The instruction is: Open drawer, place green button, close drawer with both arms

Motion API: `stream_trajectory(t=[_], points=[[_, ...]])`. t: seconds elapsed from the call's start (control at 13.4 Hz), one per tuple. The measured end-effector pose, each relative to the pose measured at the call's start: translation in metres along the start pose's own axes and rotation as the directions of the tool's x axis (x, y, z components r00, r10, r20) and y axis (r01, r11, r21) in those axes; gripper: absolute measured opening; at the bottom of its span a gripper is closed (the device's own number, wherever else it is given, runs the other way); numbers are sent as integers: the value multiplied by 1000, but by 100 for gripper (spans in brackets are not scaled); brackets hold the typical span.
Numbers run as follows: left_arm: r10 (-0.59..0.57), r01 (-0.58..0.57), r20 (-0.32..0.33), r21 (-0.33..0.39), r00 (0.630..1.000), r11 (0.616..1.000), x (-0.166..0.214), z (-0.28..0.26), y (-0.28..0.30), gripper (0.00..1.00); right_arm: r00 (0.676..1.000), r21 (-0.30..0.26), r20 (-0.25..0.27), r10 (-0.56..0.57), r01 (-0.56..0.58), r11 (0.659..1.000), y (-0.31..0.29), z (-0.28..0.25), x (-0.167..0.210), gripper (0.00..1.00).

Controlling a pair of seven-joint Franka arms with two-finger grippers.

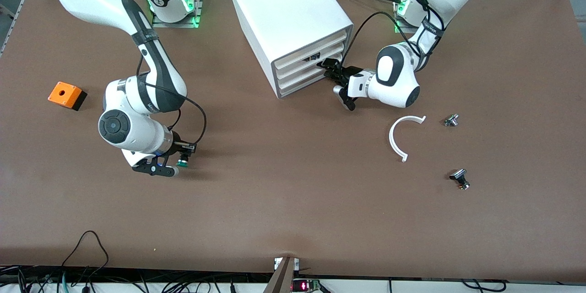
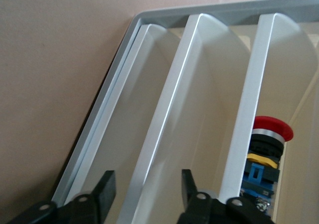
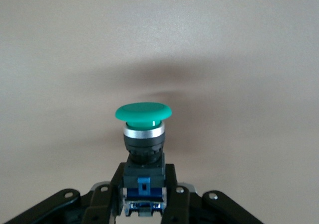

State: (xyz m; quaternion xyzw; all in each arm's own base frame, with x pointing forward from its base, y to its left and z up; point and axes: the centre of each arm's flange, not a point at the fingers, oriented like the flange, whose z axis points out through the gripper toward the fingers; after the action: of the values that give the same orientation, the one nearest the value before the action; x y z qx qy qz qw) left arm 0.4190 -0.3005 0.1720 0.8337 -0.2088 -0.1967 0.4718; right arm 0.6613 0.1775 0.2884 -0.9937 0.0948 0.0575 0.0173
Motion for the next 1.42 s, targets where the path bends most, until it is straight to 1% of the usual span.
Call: stream_trajectory(t=[0.07, 0.15, 0.22, 0.37, 0.45, 0.6, 0.82, 1.12, 1.27, 1.42], points=[[-1, 1, 5, -1, 1000, 1000, -1, 3, 0, 56, 999, -6, 11, 31, -31, 1000, -7, -11, -1, 33], [3, -3, 7, -1, 1000, 1000, -1, 4, 0, 50, 998, -12, 22, 58, -58, 998, -13, -21, -2, 33], [20, -20, 6, 0, 1000, 1000, -1, 4, 0, 37, 996, -18, 31, 82, -82, 996, -20, -31, -5, 33], [71, -71, -1, 7, 997, 997, 0, 3, -4, 17, 991, -30, 47, 129, -127, 991, -35, -49, -11, 33], [96, -96, -2, 6, 995, 995, 0, 2, -4, 16, 987, -29, 57, 152, -151, 988, -44, -58, -15, 33], [105, -105, -5, 7, 994, 994, 1, 1, -5, 16, 979, -5, 80, 188, -188, 982, -61, -78, -22, 33], [117, -116, -36, 18, 992, 993, 8, -17, -9, 15, 964, 34, 93, 251, -255, 966, -73, -110, -26, 33], [175, -169, -67, 96, 982, 981, 33, -76, -24, 15, 935, 62, 74, 347, -351, 934, -104, -154, -44, 33], [184, -175, -85, 105, 979, 979, 43, -101, -37, 15, 915, 74, 67, 398, -402, 913, -120, -171, -58, 33], [191, -180, -111, 109, 975, 978, 55, -125, -50, 15, 889, 80, 70, 453, -458, 886, -144, -182, -81, 33]])
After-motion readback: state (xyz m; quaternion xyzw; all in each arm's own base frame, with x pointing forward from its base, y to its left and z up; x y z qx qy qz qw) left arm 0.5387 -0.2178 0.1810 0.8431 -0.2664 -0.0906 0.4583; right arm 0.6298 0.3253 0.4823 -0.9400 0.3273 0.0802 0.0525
